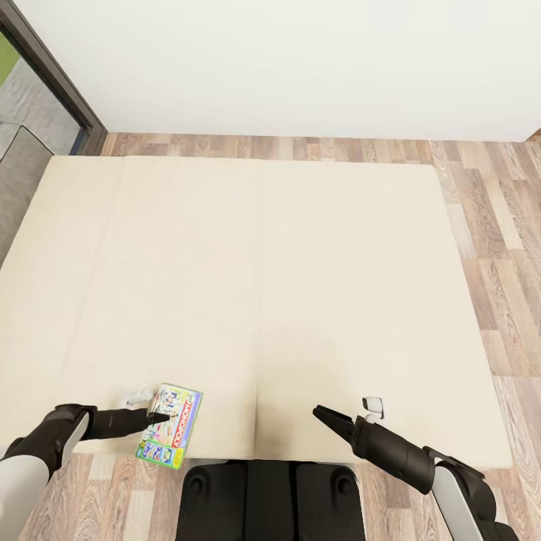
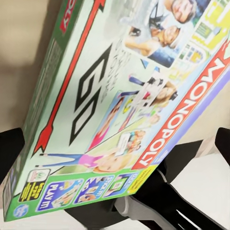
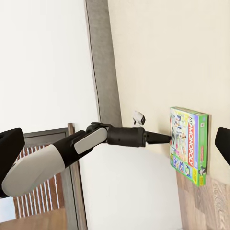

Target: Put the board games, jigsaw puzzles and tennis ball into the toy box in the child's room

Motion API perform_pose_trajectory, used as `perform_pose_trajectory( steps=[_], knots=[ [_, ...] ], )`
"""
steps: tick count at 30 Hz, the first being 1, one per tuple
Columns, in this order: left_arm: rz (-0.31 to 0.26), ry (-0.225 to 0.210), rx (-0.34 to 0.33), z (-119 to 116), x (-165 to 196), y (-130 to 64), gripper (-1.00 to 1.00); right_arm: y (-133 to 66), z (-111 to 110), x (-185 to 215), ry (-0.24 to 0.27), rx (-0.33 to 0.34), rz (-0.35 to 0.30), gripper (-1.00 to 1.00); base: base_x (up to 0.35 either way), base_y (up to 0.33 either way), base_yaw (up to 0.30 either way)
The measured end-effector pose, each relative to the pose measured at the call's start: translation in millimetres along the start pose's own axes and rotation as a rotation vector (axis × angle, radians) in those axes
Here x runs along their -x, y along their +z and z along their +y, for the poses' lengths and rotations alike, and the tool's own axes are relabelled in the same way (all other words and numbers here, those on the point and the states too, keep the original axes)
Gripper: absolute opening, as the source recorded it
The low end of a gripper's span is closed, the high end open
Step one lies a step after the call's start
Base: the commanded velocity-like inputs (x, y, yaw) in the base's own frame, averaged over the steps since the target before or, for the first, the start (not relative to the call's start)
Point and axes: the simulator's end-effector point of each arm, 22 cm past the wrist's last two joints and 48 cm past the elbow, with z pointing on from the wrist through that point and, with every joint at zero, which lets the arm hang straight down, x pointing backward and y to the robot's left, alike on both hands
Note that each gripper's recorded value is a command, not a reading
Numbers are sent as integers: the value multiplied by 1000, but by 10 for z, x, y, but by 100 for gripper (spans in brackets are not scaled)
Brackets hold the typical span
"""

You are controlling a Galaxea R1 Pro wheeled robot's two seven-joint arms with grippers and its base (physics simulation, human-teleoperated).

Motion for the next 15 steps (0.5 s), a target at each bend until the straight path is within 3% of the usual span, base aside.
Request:
perform_pose_trajectory(
  steps=[15],
  knots=[
    [48, -56, 4, 17, -100, -18, 100, -5, -5, 1, 0, -2, 1, 100, 0, 0, 0]
  ],
)
